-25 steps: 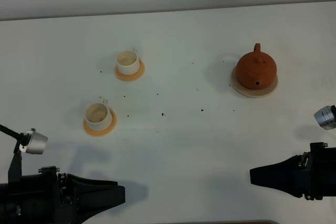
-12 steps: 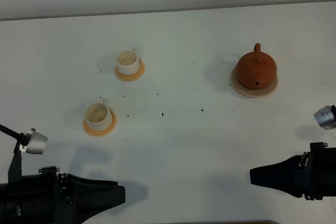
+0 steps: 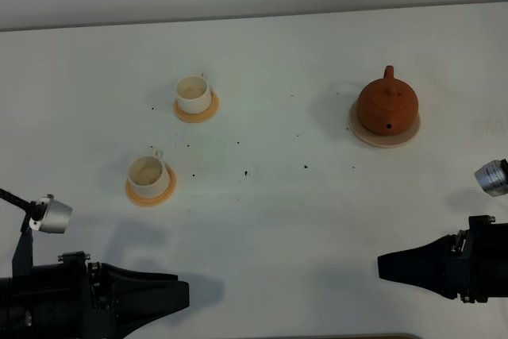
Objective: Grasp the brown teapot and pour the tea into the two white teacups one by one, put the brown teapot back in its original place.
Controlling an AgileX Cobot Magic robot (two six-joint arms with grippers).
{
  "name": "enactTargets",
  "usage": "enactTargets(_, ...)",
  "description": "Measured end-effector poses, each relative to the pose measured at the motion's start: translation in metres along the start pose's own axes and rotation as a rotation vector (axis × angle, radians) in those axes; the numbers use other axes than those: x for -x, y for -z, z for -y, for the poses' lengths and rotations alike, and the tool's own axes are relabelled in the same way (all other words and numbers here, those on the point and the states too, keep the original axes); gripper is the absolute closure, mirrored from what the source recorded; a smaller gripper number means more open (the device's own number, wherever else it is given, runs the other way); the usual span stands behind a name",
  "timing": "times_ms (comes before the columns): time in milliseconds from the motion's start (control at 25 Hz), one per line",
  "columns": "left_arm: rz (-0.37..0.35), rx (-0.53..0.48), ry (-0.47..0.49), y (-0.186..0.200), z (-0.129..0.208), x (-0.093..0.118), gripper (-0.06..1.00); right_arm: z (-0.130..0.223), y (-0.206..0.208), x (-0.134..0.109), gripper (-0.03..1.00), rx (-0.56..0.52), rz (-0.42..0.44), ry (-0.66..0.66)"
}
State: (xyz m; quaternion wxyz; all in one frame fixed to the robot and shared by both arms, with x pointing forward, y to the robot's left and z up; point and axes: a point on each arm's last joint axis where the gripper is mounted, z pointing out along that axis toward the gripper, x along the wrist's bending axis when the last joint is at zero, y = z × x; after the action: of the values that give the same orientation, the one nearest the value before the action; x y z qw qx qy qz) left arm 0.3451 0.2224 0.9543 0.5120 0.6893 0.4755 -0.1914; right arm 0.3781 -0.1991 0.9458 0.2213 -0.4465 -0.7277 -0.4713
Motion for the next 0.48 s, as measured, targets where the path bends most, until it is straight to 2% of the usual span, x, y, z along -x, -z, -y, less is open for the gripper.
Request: enactTargets(480,0.000,0.000,0.000,0.0000,0.0000,0.0000,0.54,0.0000,0.0000,-0.0003,0.73,0.000,-0.003,-0.001)
